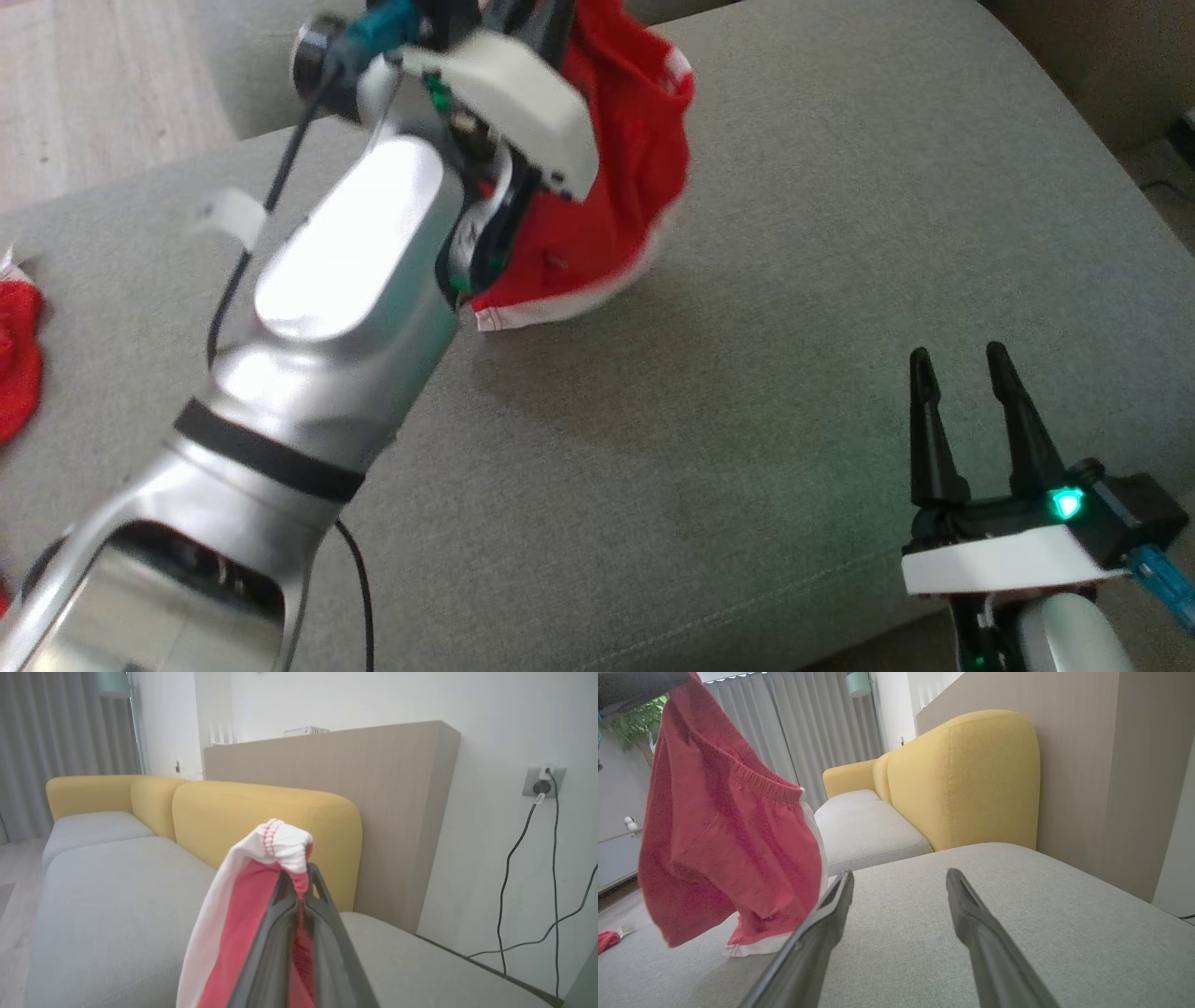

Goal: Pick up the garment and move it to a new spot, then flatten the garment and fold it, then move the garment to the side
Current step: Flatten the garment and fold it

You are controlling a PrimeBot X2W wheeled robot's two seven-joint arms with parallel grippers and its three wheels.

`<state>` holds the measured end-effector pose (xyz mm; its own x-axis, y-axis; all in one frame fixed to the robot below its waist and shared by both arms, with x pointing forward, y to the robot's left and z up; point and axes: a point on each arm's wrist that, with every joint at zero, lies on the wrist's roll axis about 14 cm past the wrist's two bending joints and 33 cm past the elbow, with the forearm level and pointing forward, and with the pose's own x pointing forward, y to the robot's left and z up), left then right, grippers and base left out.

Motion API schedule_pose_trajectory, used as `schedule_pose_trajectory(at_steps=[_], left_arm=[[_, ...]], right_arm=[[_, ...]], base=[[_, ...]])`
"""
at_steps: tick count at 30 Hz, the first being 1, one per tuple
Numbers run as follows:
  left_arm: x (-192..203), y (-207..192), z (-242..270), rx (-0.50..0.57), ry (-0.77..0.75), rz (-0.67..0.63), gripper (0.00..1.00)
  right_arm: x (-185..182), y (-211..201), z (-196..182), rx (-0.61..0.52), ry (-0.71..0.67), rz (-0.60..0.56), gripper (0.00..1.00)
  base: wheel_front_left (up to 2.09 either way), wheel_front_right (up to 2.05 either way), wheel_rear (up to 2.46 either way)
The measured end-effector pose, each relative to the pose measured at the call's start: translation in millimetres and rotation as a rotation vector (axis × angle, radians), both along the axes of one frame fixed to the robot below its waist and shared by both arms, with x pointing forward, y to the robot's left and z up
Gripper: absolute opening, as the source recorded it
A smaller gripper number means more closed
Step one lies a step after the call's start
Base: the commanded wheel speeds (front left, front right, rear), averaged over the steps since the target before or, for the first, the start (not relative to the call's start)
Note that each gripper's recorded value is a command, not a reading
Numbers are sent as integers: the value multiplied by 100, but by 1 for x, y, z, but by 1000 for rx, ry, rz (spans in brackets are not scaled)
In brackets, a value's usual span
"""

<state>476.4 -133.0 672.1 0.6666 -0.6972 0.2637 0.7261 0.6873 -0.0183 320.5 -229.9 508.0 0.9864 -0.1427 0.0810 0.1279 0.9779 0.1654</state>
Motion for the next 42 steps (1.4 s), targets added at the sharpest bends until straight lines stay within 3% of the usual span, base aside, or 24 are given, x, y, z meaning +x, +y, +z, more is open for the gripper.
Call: schedule_pose_trajectory(at_steps=[10,22,25,29,33,39,41,42], left_arm=[[-5,-22,35,-115,-55,-84,0],[-76,-37,107,-380,-70,-307,0],[-81,-35,116,-410,-65,-300,0],[-61,-30,96,-404,-2,-216,0],[-26,-12,23,-320,149,-68,0],[9,78,-137,-130,460,292,0],[14,118,-164,-106,502,443,0],[14,118,-164,-106,502,443,0]], right_arm=[[-10,-9,-1,9,2,-37,100],[-12,-13,4,14,-15,-47,100],[-9,-11,2,15,-11,-38,100],[-5,-9,-1,27,-1,-33,100],[-1,-8,-2,33,2,-29,100],[1,-8,-1,38,-2,-26,100],[3,-7,-1,38,-3,-22,100],[3,-7,-1,38,-3,-22,100]], base=[[0,0,0],[0,0,0],[0,0,0],[0,0,0],[0,0,0],[0,0,0],[0,0,0],[0,0,0]])
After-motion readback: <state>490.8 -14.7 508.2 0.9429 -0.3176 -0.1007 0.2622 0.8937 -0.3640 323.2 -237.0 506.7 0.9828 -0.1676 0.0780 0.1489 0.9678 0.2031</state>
